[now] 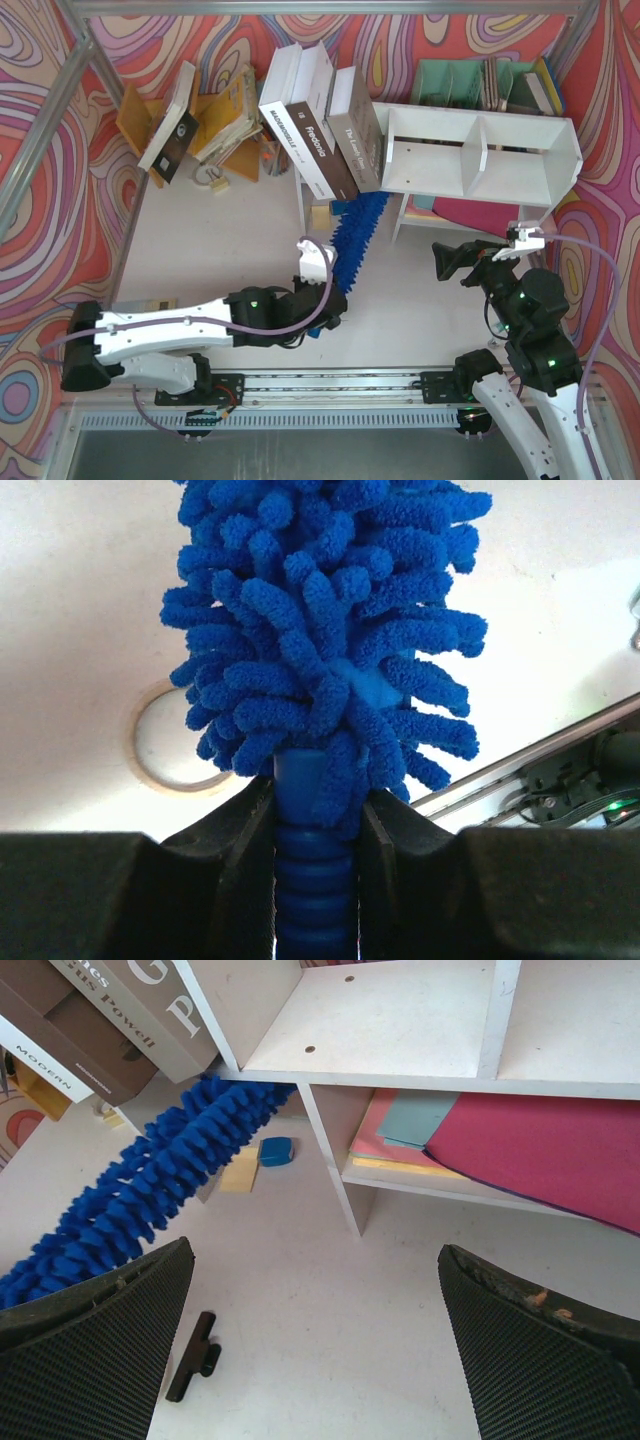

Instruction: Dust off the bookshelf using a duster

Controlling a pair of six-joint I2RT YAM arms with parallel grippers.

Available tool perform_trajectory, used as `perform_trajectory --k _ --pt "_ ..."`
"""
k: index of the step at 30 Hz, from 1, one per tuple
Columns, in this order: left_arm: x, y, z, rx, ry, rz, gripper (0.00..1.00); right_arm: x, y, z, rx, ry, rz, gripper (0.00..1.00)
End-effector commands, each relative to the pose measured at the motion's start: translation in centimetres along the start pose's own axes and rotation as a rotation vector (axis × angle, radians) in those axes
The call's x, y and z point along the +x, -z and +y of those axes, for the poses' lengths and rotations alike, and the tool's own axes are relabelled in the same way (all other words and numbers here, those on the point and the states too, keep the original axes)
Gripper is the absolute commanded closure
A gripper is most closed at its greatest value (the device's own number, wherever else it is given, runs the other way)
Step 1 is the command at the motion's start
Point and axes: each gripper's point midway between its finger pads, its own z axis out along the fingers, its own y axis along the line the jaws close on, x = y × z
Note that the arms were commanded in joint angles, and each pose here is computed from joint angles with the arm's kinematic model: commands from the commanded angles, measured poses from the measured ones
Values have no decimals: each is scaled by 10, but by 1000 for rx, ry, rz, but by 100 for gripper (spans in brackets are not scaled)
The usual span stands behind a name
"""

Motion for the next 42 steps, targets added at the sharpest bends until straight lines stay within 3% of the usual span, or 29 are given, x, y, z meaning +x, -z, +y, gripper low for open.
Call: perform_trajectory --k 1,11,16,23,30,42 --pt "-11 17 39 -99 12 -88 100 -8 1 1 -2 1 -32 1" --pt "1 53 125 -290 88 -127 100 -7 0 2 -6 3 -26 1" --pt "16 59 146 -316 141 -116 100 -6 0 1 -4 3 -25 1" --pt "52 34 136 -294 156 -17 100 -6 -2 1 -3 6 -21 1" --pt "90 -3 126 -379 117 104 100 -6 0 1 -2 4 -23 1" --pt "53 26 90 -195 -27 141 100 0 -6 -2 41 -67 34 1"
